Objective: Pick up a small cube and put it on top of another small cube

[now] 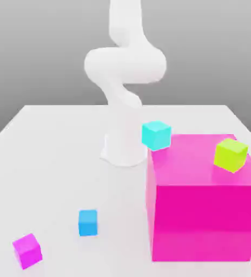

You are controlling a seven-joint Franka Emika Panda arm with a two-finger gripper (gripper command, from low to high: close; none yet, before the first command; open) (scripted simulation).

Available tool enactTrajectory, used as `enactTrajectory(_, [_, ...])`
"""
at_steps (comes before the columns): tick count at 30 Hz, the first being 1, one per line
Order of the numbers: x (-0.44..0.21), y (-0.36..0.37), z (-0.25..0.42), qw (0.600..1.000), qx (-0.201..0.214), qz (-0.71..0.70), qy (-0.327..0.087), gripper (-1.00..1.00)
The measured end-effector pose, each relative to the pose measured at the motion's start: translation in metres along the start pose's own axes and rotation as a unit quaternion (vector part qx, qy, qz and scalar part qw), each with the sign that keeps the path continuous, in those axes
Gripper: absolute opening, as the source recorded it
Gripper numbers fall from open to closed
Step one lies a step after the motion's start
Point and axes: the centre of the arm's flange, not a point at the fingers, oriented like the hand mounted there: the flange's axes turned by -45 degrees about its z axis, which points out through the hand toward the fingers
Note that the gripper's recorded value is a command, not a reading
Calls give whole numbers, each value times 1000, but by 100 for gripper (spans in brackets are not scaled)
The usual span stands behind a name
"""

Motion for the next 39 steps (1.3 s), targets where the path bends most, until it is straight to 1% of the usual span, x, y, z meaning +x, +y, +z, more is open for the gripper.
enactTrajectory(6, [-11,44,114,993,-29,83,-79,0])
enactTrajectory(13, [-58,103,233,968,-68,179,-163,0])
enactTrajectory(19, [-128,162,317,930,-108,266,-230,0])
enactTrajectory(26, [-234,210,395,872,-151,352,-304,0])
enactTrajectory(28, [-261,218,413,861,-159,366,-316,0])
enactTrajectory(31, [-290,222,442,857,-162,370,-319,0])
enactTrajectory(32, [-298,223,451,857,-162,370,-320,-100])
enactTrajectory(39, [-300,223,453,857,-162,370,-319,-100])
